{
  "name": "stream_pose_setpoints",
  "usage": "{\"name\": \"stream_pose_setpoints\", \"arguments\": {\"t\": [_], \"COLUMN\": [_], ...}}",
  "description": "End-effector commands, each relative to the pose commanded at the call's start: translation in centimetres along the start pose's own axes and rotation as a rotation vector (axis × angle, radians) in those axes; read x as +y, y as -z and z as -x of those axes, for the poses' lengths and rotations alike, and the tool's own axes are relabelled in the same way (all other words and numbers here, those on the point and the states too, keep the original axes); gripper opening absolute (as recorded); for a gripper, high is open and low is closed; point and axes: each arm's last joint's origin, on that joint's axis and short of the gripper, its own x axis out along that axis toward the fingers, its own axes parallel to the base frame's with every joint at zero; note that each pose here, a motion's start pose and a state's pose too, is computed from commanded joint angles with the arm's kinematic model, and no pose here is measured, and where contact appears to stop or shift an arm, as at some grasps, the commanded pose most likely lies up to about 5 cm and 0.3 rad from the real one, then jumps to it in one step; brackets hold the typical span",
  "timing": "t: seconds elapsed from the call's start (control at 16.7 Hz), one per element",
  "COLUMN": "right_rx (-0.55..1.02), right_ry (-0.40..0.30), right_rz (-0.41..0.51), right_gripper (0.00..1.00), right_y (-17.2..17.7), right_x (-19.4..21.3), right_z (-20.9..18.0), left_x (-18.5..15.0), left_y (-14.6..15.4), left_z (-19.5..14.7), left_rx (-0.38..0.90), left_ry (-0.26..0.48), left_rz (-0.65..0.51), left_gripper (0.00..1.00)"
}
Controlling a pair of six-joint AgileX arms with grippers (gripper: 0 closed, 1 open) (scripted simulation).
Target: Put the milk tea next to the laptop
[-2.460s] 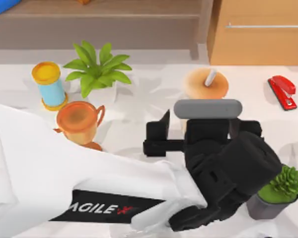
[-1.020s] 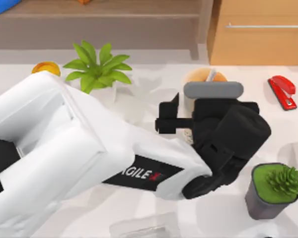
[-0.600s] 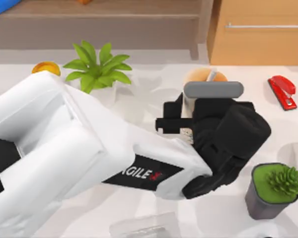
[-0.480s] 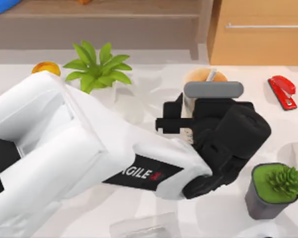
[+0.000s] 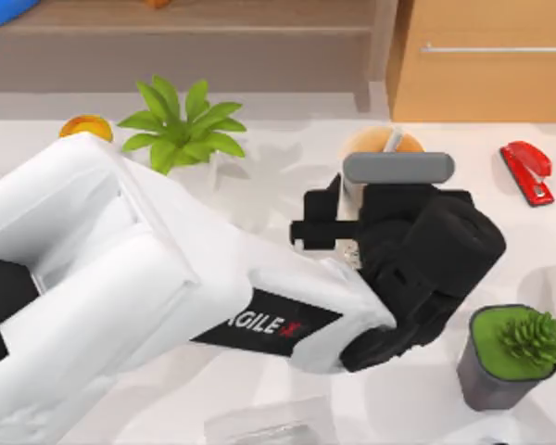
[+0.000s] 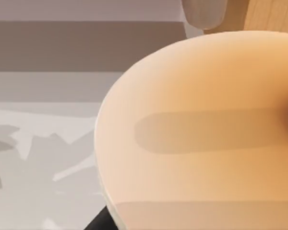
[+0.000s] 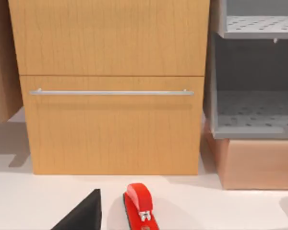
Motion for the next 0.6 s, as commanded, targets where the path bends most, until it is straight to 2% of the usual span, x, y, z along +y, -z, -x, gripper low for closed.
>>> {"name": "stream_pose_setpoints", "arguments": {"t": [0.6], "right_rx": [0.000], "right_ry": [0.000], "right_rz": [0.000], "right_gripper": [1.00], "right_y": [0.00], "right_x": [0.00], "right_z": [0.00], "left_x": [-0.07], "left_y": [-0.93], "left_z": [0.41], "left_rx": [0.000], "left_ry": [0.002], "left_rz": [-0.003], "left_gripper": [0.00]}}
